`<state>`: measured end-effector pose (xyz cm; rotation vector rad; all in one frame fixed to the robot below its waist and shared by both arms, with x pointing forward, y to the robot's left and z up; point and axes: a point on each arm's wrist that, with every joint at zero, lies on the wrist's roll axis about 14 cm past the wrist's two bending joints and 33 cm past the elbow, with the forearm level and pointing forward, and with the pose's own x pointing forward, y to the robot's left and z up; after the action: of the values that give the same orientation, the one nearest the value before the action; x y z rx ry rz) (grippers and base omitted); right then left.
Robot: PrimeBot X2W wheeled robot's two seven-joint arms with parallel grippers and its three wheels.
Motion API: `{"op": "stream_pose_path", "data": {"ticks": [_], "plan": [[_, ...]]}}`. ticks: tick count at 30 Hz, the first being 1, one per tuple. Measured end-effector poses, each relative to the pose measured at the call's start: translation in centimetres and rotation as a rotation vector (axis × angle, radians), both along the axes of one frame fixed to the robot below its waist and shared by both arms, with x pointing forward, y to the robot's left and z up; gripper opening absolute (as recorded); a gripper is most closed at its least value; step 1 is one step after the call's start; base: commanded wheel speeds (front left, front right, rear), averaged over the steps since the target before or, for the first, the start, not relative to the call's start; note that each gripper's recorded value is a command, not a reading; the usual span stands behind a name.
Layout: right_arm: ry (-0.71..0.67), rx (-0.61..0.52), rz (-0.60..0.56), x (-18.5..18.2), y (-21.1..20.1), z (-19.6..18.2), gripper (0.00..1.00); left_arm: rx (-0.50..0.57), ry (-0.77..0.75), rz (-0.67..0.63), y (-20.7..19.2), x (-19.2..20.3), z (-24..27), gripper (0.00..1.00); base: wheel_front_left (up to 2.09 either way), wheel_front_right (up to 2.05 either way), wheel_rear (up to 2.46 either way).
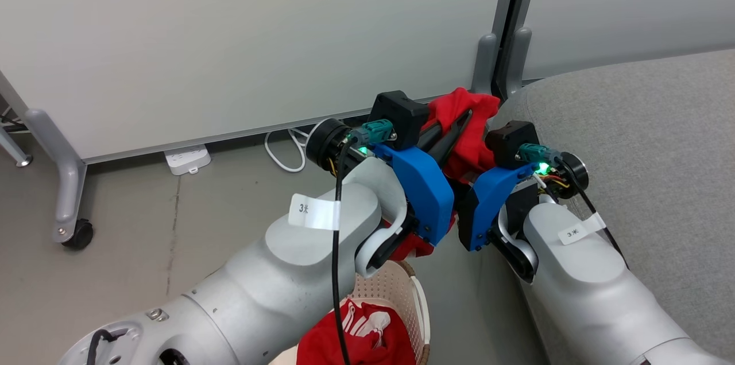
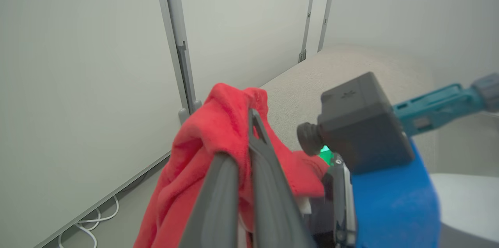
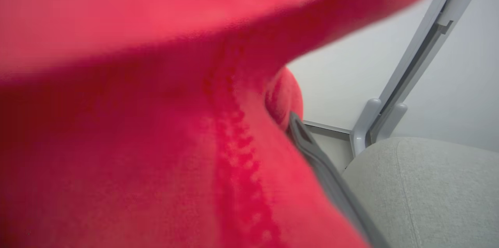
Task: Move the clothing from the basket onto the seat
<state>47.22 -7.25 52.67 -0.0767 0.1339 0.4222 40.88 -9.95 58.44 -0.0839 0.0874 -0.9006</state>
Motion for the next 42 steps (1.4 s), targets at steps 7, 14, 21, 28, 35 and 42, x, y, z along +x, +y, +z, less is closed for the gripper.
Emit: {"op": "stream_pose_path", "data": {"ticks": [7, 14, 21, 28, 35, 42], "plan": [[-0.005, 0.016, 0.015, 0.0, 0.3, 0.1, 0.0, -0.002, 0.011, 0.002, 0.1, 0.1, -0.3, 0.0, 0.0, 0.0, 0.0], [0.013, 0.03, 0.001, -0.3, -0.3, -0.7, 0.0, 0.001, 0.02, 0.038, 0.7, 0.8, -0.7, 0.0, 0.0, 0.0, 0.0], [0.014, 0.035, -0.011, -0.4, -0.8, -0.7, 0.0, 0.004, 0.027, 0.048, 0.8, 1.0, -0.9, 0.0, 0.0, 0.0, 0.0], [0.012, 0.039, -0.017, -0.4, -1.0, -0.7, 0.0, 0.003, 0.028, 0.056, 1.0, 1.2, -1.0, 0.0, 0.0, 0.0, 0.0], [0.015, 0.042, -0.02, -0.6, -1.1, -0.8, 0.0, 0.001, 0.028, 0.058, 1.1, 1.1, -0.8, 0.0, 0.0, 0.0, 0.0], [0.012, 0.062, -0.032, -0.6, -1.4, -0.6, 0.0, -0.034, 0.056, 0.07, 1.3, 0.5, -1.7, 1.0, 0.0, 0.0, 0.0]]}}
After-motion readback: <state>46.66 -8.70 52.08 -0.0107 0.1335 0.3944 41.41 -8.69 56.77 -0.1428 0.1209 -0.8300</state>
